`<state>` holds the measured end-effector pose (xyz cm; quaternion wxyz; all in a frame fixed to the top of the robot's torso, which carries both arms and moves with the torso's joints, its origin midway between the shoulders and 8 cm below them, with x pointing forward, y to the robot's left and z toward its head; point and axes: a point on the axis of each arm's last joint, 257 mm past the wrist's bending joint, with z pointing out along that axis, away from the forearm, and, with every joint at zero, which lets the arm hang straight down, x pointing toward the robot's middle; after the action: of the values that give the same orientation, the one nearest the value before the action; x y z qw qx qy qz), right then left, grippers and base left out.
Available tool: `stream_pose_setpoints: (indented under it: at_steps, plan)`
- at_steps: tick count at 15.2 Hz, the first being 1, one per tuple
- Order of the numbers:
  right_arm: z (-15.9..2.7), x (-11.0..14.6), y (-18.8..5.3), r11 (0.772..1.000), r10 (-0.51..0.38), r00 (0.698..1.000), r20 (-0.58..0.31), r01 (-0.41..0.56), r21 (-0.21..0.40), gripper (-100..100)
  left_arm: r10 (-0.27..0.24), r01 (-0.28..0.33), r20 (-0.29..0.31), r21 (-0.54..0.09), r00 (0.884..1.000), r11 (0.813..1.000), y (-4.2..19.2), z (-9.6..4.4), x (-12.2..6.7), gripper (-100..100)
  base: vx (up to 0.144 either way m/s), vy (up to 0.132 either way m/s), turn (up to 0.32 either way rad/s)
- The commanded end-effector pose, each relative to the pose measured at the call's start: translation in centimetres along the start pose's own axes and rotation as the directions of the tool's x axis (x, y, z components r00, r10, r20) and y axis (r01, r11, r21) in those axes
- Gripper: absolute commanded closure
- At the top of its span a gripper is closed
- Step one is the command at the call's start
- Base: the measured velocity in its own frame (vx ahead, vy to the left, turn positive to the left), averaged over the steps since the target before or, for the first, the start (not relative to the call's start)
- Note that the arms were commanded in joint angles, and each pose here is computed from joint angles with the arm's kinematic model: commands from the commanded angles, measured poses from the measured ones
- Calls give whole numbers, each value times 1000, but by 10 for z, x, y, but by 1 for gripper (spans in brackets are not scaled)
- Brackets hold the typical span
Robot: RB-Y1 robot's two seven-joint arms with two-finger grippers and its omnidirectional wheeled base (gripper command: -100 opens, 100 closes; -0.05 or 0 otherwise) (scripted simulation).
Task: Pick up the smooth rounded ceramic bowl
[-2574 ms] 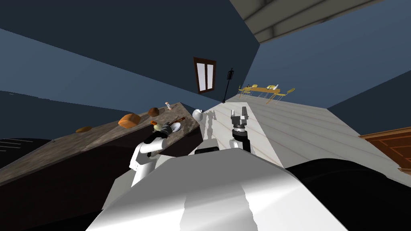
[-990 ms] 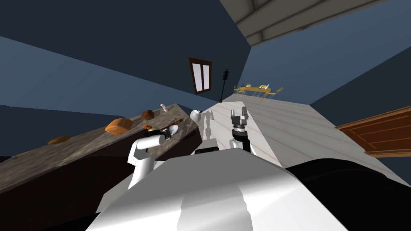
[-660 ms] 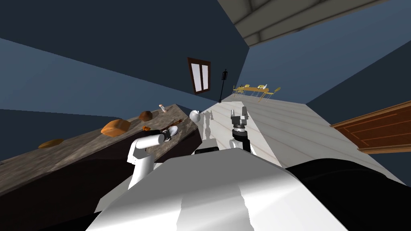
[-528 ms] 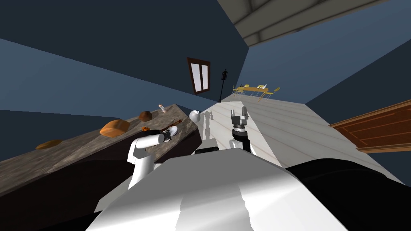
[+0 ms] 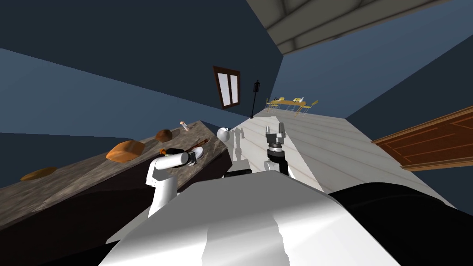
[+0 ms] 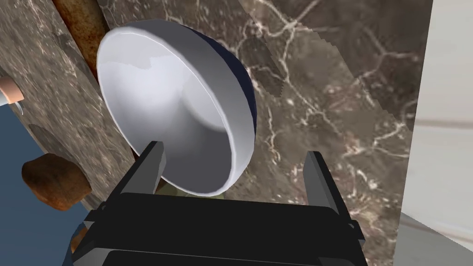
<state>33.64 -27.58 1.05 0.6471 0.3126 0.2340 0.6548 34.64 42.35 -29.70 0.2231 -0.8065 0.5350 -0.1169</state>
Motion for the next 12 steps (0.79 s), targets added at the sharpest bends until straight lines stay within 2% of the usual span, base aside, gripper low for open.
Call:
stream_pose_setpoints:
  at_steps: [1,5,6,7,8,12]
  plan:
    - [0,0,0,1000,0,1000,0,0,0,0,-6,6,4,-42,1000,999,8,-1,-1,-100,29,9,-47]
    - [0,0,0,1000,0,1000,0,0,0,0,-12,13,9,-92,1000,996,18,-3,-2,-100,27,10,-44]
    - [0,0,0,1000,0,1000,0,0,0,0,-10,11,7,-74,1000,997,14,-3,-2,-100,16,5,-17]
    - [0,0,0,1000,0,1000,0,0,0,0,-11,12,7,-78,1000,997,15,7,-2,-100,0,0,0]
    - [0,0,0,1000,0,1000,0,0,0,0,-11,12,7,-78,1000,997,15,7,-2,-100,0,0,0]
    - [0,0,0,1000,0,1000,0,0,0,0,-11,12,7,-76,1000,997,16,21,-2,-100,-3,1,0]
